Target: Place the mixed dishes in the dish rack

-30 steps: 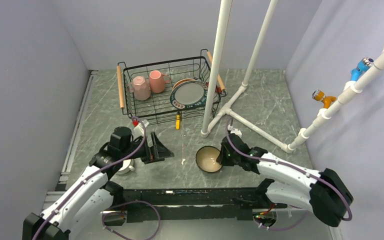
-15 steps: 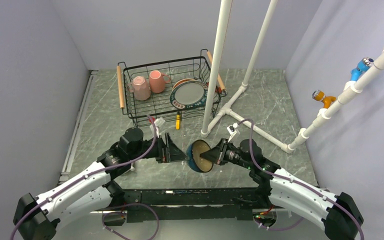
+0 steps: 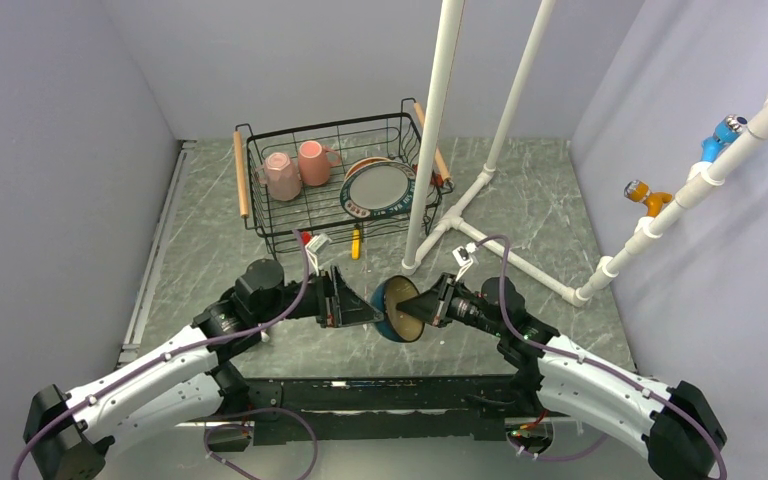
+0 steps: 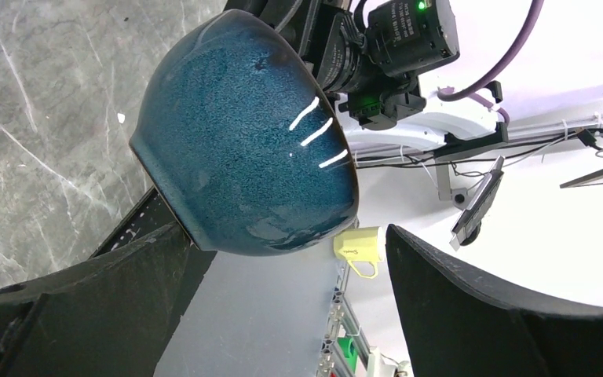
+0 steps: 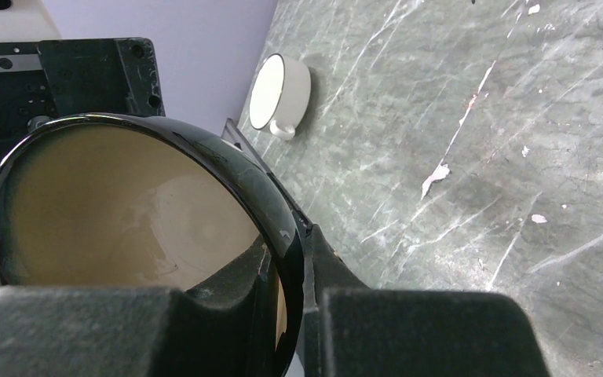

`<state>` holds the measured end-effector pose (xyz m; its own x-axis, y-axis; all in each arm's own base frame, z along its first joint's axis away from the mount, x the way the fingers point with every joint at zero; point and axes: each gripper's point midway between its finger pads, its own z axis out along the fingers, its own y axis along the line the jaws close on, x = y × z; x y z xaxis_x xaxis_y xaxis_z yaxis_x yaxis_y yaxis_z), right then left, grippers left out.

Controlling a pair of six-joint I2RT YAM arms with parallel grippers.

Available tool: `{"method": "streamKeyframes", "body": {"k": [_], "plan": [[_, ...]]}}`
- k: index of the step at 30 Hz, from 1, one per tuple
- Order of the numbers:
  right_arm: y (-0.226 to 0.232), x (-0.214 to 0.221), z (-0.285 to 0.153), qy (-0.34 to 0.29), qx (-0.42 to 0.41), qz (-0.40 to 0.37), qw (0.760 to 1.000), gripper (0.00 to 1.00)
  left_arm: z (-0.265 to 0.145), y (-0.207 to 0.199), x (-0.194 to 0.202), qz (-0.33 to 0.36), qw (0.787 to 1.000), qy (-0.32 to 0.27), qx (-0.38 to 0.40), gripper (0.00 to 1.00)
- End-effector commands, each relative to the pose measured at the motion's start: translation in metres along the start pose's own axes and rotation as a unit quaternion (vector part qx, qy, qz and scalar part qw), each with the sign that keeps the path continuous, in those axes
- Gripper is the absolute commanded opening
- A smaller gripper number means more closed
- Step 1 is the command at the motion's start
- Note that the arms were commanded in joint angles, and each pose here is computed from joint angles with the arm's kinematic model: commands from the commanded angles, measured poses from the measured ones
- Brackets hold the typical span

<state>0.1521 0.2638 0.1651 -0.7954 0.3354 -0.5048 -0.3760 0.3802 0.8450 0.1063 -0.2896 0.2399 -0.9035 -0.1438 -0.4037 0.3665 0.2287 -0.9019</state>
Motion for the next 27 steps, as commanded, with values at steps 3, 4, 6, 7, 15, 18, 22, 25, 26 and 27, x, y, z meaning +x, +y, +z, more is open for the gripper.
{"method": "streamKeyframes", "body": {"k": [3, 4, 6, 7, 15, 18, 22, 25, 26, 27], "plan": [[0.041, -0.032, 0.001, -0.054, -0.065, -0.039, 0.996, 0.00, 0.000, -0.040, -0.017, 0.023, 0.998, -0.027, 0.054, 0.99], [0.039, -0.032, 0.001, -0.055, -0.059, -0.043, 0.996, 0.00, 0.001, -0.039, -0.018, 0.022, 0.998, -0.025, 0.050, 0.99], [0.034, -0.033, 0.002, -0.056, -0.044, -0.050, 0.996, 0.00, 0.004, -0.038, -0.019, 0.019, 0.999, -0.027, 0.043, 0.99], [0.033, -0.035, 0.002, -0.059, -0.039, -0.054, 0.996, 0.00, 0.005, -0.039, -0.019, 0.020, 0.998, -0.028, 0.043, 0.99], [0.031, -0.039, 0.002, -0.067, -0.026, -0.069, 0.995, 0.00, 0.014, -0.043, -0.027, 0.031, 0.998, -0.043, 0.029, 0.98], [0.030, -0.040, 0.002, -0.071, -0.024, -0.072, 0.995, 0.00, 0.019, -0.042, -0.029, 0.030, 0.998, -0.046, 0.020, 0.89], [0.029, -0.042, 0.000, -0.075, -0.019, -0.075, 0.994, 0.00, 0.026, -0.044, -0.031, 0.026, 0.998, -0.047, 0.026, 0.74], [0.029, -0.042, -0.001, -0.077, -0.019, -0.077, 0.994, 0.00, 0.030, -0.044, -0.032, 0.025, 0.998, -0.045, 0.025, 0.77], [0.030, -0.042, -0.001, -0.078, -0.019, -0.077, 0.994, 0.00, 0.031, -0.045, -0.032, 0.027, 0.998, -0.044, 0.025, 0.81], [0.030, -0.043, -0.002, -0.080, -0.019, -0.078, 0.994, 0.00, 0.032, -0.046, -0.032, 0.027, 0.998, -0.043, 0.024, 0.83]]}}
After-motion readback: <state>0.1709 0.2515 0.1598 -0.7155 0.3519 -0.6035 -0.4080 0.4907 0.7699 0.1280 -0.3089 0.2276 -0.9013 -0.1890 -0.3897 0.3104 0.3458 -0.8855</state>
